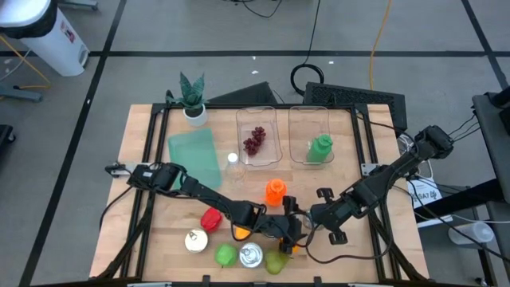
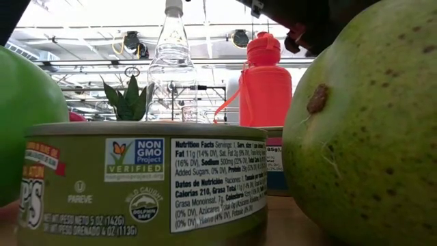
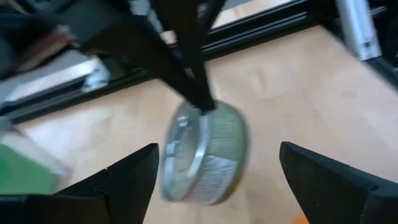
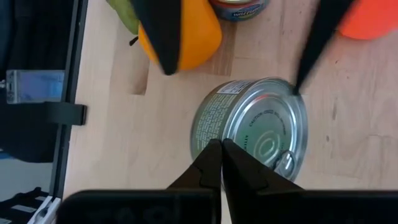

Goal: Pick & Place Food Item
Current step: Put the right green tuna can into the blue bin

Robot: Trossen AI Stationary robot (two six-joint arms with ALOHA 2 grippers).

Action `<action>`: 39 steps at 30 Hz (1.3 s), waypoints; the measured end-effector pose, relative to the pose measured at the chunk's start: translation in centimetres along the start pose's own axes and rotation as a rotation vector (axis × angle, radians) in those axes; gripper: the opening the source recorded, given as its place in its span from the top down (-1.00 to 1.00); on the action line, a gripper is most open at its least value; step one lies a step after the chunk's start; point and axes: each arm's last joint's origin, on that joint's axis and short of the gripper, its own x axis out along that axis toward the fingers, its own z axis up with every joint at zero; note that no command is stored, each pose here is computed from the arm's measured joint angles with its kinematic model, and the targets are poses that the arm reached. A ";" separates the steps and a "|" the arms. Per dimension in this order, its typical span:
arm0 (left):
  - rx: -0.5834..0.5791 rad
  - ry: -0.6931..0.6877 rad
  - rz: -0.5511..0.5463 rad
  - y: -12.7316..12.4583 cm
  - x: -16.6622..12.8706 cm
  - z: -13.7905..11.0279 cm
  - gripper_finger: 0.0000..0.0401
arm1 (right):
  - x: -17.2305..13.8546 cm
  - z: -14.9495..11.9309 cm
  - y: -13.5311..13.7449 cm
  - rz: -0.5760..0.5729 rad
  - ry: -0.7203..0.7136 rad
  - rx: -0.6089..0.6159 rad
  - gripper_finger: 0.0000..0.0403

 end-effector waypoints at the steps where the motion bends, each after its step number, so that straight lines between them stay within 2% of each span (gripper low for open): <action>1: 0.014 0.006 0.022 0.0 0.0 0.0 -0.75 | 0.0 0.0 -0.1 0.000 0.000 0.006 1.00; 4: 0.043 0.032 0.069 0.1 -0.1 -0.2 -0.80 | 0.0 0.1 -0.1 0.000 0.000 0.012 1.00; 11: 0.088 0.049 0.066 0.1 -0.1 -0.4 -0.90 | -0.1 0.2 -0.4 0.002 -0.005 0.022 1.00; 23: 0.067 0.059 0.074 0.6 0.1 -0.5 -0.92 | -1.2 0.6 -0.4 0.034 -0.082 0.025 1.00; 31: 0.082 0.042 0.034 0.9 0.3 -0.5 -0.87 | -1.3 1.1 -0.1 0.063 -0.136 0.002 1.00; 36: 0.135 -0.026 0.003 0.5 2.0 -1.7 -0.79 | -1.4 1.5 -0.2 0.095 -0.165 -0.002 1.00; 39: 0.119 -0.042 0.014 0.8 2.5 -2.1 -0.69 | -1.4 1.6 -0.3 0.098 -0.171 0.003 1.00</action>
